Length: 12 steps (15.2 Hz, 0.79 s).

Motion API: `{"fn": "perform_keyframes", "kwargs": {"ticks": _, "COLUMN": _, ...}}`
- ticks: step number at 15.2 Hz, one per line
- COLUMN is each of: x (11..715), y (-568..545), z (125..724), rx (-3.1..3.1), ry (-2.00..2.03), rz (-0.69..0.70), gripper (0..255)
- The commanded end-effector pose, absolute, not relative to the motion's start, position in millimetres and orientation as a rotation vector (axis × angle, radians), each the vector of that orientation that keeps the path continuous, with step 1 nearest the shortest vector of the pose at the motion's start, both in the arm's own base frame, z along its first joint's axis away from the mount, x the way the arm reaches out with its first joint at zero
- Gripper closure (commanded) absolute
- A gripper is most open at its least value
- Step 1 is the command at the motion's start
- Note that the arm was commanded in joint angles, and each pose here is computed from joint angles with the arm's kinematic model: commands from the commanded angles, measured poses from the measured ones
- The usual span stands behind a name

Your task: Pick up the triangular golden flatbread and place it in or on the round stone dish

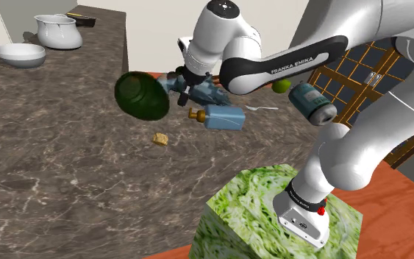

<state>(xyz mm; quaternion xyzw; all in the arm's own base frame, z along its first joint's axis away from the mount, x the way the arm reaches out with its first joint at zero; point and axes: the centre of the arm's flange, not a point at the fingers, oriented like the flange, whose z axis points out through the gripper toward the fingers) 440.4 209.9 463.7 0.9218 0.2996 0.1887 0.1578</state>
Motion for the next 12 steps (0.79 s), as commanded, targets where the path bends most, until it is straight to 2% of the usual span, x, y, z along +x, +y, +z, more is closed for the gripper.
{"fn": "perform_keyframes", "kwargs": {"ticks": 1, "x": 442, "y": 220, "z": 444, "rx": 2.701, "ry": 0.842, "rz": 0.503, "gripper": 0}}
{"fn": "perform_keyframes", "kwargs": {"ticks": 12, "x": 451, "y": 279, "z": 358, "rx": 3.002, "ry": 0.762, "rz": 0.303, "gripper": 0}}
